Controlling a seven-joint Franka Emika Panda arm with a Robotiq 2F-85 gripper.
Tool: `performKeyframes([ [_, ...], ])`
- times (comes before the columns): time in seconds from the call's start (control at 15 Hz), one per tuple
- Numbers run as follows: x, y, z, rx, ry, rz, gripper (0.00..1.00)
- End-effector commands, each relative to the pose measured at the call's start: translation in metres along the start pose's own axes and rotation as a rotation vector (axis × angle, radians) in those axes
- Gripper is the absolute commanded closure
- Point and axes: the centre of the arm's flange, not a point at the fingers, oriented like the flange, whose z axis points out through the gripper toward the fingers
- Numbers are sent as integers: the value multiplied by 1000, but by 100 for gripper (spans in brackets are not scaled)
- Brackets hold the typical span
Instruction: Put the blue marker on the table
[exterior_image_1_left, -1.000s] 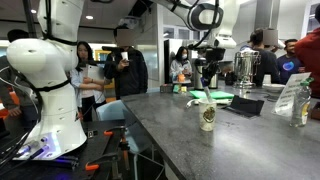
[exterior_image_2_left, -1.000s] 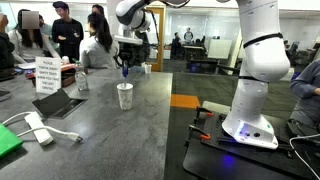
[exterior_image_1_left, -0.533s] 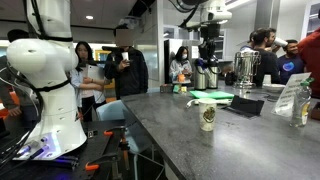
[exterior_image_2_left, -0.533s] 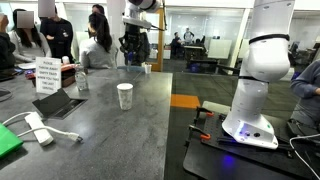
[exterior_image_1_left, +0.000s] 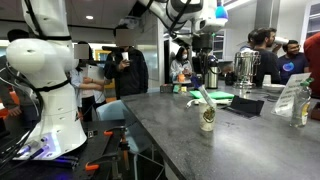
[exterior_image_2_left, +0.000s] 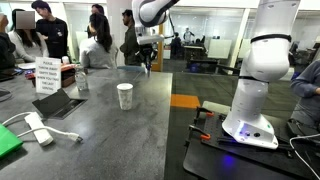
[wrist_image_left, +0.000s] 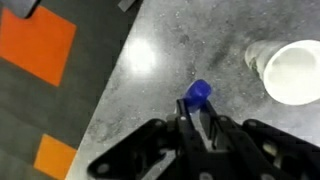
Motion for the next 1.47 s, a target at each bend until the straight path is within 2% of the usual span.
performKeyframes([
  [0.0,-41,4,32,-66,109,-28,95],
  [0.2,-76,-14,62,-112,171,-74,95],
  [0.53,-130,-46,96,-131,173,29,95],
  [0.73,-152,-64,119,-166,205,25,95],
  [1.0,-177,-96,153,-204,204,-55,95],
  [1.27,-183,-122,169,-228,235,-82,95],
  [1.33,-179,-127,169,-226,248,-81,56],
  [1.4,-175,-131,168,-225,255,-84,55],
])
